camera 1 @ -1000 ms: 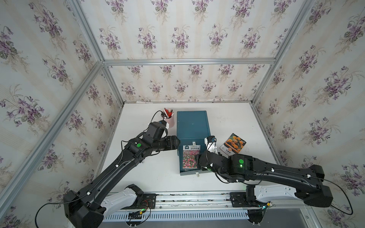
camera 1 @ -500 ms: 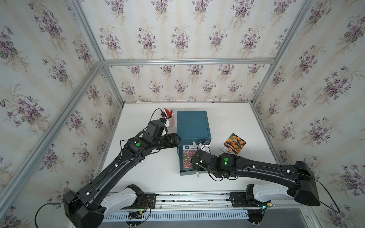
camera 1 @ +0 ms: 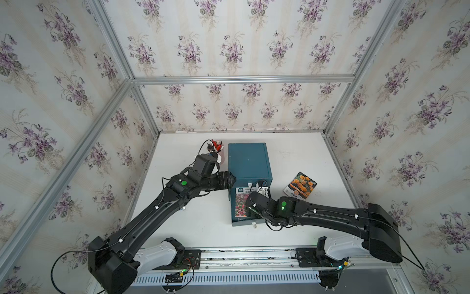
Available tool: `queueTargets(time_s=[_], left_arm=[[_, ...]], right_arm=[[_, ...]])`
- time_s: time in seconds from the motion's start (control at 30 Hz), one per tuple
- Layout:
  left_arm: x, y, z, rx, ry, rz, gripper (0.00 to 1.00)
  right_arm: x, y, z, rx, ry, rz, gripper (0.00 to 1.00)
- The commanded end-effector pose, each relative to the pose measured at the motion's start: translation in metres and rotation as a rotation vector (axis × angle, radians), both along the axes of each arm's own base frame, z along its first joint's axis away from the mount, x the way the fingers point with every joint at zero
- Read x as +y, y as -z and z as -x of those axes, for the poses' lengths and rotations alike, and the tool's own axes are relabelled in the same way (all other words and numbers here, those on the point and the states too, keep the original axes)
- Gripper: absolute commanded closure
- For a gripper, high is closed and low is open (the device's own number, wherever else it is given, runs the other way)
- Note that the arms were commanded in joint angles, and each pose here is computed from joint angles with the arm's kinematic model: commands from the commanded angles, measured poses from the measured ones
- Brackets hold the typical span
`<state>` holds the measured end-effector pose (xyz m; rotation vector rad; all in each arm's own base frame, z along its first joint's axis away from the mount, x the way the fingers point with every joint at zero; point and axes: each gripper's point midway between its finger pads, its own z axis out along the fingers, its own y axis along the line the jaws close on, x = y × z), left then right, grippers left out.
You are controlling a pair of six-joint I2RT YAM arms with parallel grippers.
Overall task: Take the seed bags out of the drawer
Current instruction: Pick up the seed packet from the drawer.
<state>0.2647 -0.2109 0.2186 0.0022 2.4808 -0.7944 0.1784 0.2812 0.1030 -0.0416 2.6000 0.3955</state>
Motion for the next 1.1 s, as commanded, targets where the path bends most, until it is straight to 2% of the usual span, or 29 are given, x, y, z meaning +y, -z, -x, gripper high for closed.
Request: queueTargets(time_s=[0.0, 0.43, 0.63, 0.77, 0.97, 1.03, 1.07], left_arm=[[0.007, 0.01, -0.001, 0.009, -0.025, -0.04, 0.22], [0.008, 0.014, 0.0, 0.015, -0.03, -0.039, 0.23], [0.009, 0.017, 0.002, 0.022, -0.027, -0.043, 0.23], [0.009, 0.018, 0.003, 0.023, -0.027, -0.042, 0.23], [0.009, 0.019, 0.004, 0.025, -0.025, -0.043, 0.24], [0.01, 0.02, 0.004, 0.025, -0.025, -0.045, 0.24], [0.01, 0.019, 0.004, 0.024, -0.027, -0.044, 0.24]], right_arm=[[0.007, -0.001, -0.003, 0.001, 0.009, -0.049, 0.24], [0.014, 0.013, -0.007, 0.046, 0.019, -0.091, 0.26], [0.022, 0.014, -0.008, 0.061, 0.011, -0.116, 0.44], [0.025, 0.015, -0.009, 0.065, 0.011, -0.113, 0.68], [0.037, 0.004, -0.01, 0.049, -0.022, -0.165, 0.89], [0.04, -0.003, -0.012, 0.035, -0.03, -0.186, 1.0], [0.04, -0.006, -0.013, 0.028, -0.031, -0.192, 1.0]])
